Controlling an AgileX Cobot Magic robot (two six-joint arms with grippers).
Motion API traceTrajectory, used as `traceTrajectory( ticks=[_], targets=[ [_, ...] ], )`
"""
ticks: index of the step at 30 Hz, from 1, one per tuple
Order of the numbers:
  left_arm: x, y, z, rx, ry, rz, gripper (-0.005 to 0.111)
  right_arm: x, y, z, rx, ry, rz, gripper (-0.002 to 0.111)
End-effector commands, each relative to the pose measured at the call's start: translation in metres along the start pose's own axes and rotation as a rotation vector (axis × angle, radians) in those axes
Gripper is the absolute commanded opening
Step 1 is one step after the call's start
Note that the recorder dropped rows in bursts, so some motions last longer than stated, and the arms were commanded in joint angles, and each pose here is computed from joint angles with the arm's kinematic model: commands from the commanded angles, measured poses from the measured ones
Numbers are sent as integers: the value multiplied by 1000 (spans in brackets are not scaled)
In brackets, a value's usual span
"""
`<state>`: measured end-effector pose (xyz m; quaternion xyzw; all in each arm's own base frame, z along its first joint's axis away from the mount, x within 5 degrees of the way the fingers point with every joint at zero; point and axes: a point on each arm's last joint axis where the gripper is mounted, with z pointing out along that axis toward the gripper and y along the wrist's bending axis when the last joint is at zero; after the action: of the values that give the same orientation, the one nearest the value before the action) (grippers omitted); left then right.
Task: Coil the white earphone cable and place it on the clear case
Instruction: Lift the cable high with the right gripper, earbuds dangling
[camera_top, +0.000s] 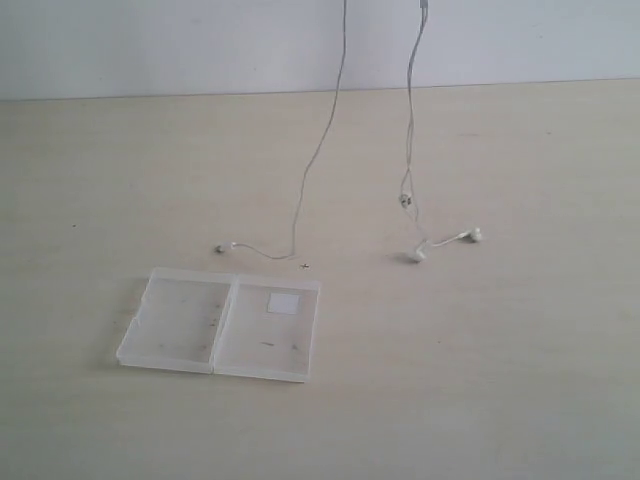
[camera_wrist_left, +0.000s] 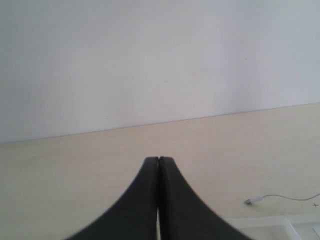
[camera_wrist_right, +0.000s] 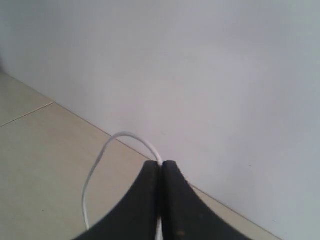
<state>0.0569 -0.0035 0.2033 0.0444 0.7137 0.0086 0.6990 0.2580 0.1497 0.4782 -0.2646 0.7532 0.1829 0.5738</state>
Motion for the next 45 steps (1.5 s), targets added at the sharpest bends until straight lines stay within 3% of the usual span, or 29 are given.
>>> traceTrajectory(
  ticks=[1,23,27,30,40,42,45],
  targets=[
    [-1,0,-1,-1,-11,-11,0,-12,0,-8,10,-25,12,0],
    [-1,0,-1,-1,-11,-11,0,-21,-6,-4,50,33,34,0],
    [-3,1,-1,-20,-36,244,0,-28,-4,-8,38,-6,49,0],
    [-4,1,-1,-22,-41,275,0,-27,-3,-8,23,6,55,0],
    [-4,1,-1,-22,-41,272,0,-22,-2,-8,16,64,51,0],
    [-4,1,-1,-19,-39,219,0,-22,-2,-7,17,57,51,0],
    [-4,1,-1,-10,-47,-2,0,-24,-3,-7,21,41,51,0]
  ],
)
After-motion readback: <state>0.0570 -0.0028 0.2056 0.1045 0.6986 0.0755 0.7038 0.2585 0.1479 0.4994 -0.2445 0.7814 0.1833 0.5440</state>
